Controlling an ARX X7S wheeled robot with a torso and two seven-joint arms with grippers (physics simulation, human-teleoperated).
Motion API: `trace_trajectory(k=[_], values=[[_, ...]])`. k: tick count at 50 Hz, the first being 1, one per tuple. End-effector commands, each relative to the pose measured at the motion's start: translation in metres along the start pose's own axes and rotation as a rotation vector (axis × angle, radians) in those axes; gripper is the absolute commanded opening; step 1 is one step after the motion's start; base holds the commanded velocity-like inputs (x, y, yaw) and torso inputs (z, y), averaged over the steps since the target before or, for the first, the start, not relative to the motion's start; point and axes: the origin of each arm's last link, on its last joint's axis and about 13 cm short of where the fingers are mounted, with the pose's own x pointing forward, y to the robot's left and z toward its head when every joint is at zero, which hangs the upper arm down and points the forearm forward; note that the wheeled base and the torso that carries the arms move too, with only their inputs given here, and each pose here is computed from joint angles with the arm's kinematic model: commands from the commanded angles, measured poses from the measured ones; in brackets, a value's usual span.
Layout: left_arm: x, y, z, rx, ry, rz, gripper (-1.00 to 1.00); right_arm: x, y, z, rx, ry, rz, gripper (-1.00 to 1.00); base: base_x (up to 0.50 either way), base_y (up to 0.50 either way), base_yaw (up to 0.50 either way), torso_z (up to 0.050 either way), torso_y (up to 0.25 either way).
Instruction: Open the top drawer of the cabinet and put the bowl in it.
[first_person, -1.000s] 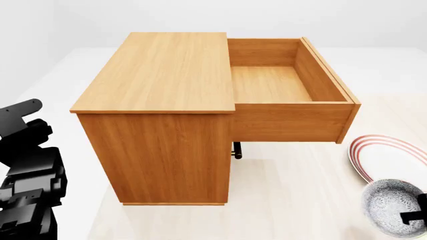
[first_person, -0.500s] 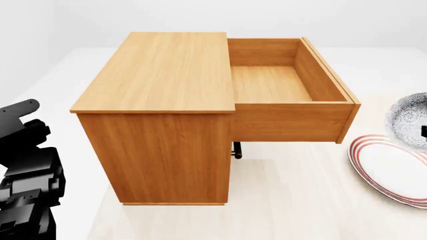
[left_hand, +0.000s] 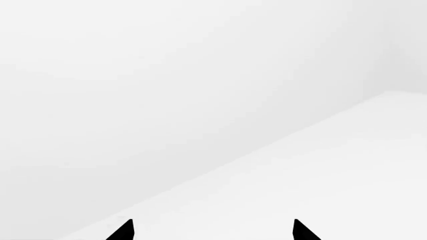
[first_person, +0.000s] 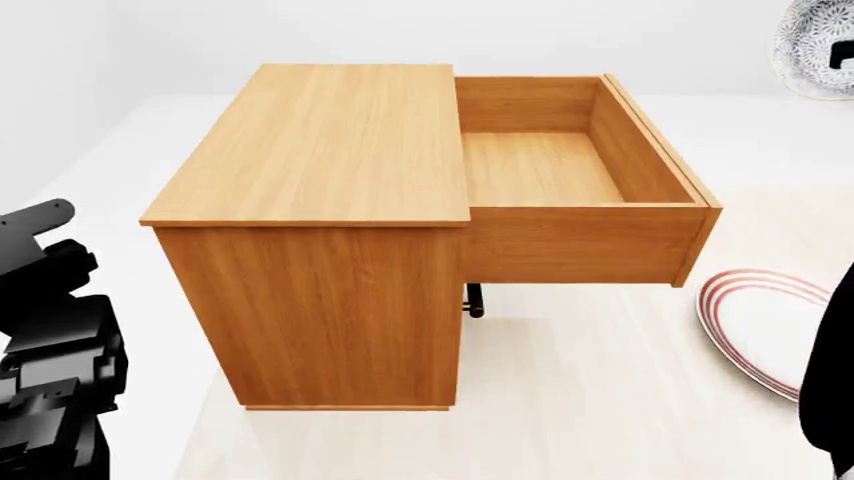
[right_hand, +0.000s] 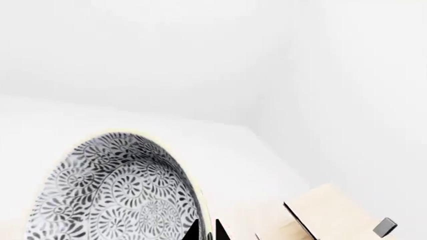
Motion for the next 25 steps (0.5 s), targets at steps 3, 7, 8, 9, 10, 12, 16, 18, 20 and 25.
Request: trace_trajectory(k=[3, 7, 8, 9, 10, 12, 16, 18, 20, 25], values=[[0.0, 0.001, 0.0, 0.0, 0.002, 0.002, 1.0, -0.002, 0.034, 0.055, -0.087, -0.139, 0.064, -1.0, 0.0, 0.0, 0.0, 0.0, 0.0], [0.0, 0.0, -0.001, 0.0, 0.002, 0.0, 1.0, -0.003, 0.047, 0.06, -0.113, -0.15, 0.103, -1.0, 0.0, 0.0, 0.0, 0.0, 0.0], [0.0, 0.0, -0.001, 0.0, 0.002, -0.001, 1.0, -0.003, 0.051, 0.06, -0.12, -0.15, 0.117, -1.0, 0.0, 0.0, 0.0, 0.0, 0.0], [0.0, 0.0, -0.001, 0.0, 0.002, -0.001, 1.0, -0.003, 0.054, 0.06, -0.131, -0.153, 0.12, -1.0, 0.0, 0.0, 0.0, 0.0, 0.0], [0.0, 0.0, -0.001, 0.0, 0.002, -0.001, 1.0, -0.002, 0.057, 0.059, -0.143, -0.153, 0.125, -1.0, 0.0, 0.0, 0.0, 0.0, 0.0], [0.0, 0.0, 0.0, -0.001, 0.002, -0.001, 1.0, -0.001, 0.064, 0.056, -0.155, -0.151, 0.144, -1.0, 0.0, 0.0, 0.0, 0.0, 0.0], [0.001, 0.001, 0.0, 0.0, 0.002, 0.002, 1.0, 0.001, 0.075, 0.053, -0.147, -0.136, 0.203, -1.0, 0.0, 0.0, 0.0, 0.0, 0.0], [0.001, 0.001, 0.0, -0.001, 0.003, 0.002, 1.0, 0.001, 0.081, 0.052, -0.147, -0.129, 0.236, -1.0, 0.0, 0.0, 0.0, 0.0, 0.0], [0.001, 0.001, 0.0, -0.001, 0.002, 0.001, 1.0, 0.001, 0.085, 0.051, -0.136, -0.117, 0.266, -1.0, 0.0, 0.0, 0.0, 0.0, 0.0], [0.0, 0.0, 0.0, -0.002, 0.002, 0.001, 1.0, 0.0, 0.094, 0.052, -0.158, -0.108, 0.315, -1.0, 0.0, 0.0, 0.0, 0.0, 0.002]])
